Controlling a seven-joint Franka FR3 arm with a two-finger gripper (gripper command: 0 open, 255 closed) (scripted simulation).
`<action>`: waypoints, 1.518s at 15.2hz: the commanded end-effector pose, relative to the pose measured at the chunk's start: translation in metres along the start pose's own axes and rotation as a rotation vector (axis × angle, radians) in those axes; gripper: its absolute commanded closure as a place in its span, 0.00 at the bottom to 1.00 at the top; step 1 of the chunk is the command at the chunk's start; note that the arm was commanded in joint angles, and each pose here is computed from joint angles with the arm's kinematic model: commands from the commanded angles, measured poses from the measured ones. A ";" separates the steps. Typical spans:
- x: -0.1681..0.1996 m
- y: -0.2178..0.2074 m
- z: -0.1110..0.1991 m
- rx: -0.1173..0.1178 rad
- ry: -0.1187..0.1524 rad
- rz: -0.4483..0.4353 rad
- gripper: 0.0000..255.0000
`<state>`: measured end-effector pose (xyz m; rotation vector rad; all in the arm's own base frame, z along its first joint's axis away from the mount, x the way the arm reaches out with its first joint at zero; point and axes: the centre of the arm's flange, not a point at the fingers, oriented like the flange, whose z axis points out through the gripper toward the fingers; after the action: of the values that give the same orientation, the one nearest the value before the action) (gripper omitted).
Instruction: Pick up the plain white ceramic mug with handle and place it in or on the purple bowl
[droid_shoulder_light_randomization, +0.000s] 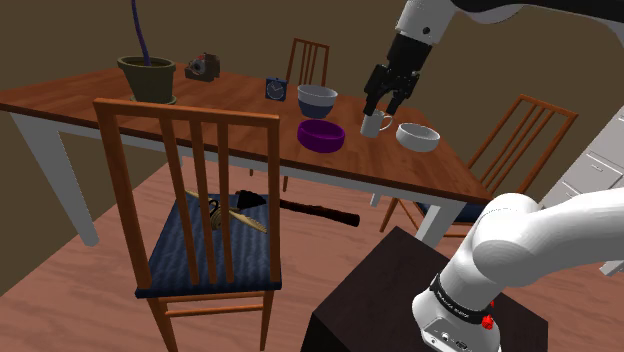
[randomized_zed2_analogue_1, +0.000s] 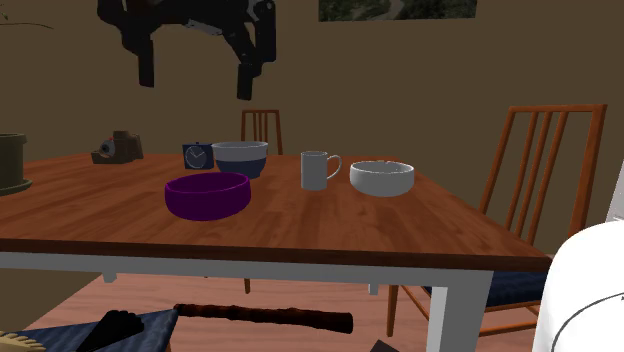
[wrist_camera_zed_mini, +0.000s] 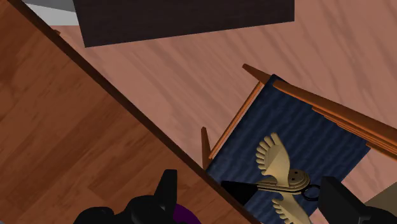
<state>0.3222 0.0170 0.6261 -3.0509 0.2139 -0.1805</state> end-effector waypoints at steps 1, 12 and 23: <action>0.000 0.000 0.000 0.000 0.000 0.000 0.00; 0.080 0.114 0.033 -0.026 -0.017 -0.018 0.00; 0.162 0.227 0.065 -0.052 -0.034 -0.036 0.00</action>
<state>0.4511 -0.2150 0.5639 -3.1043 0.1688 -0.1305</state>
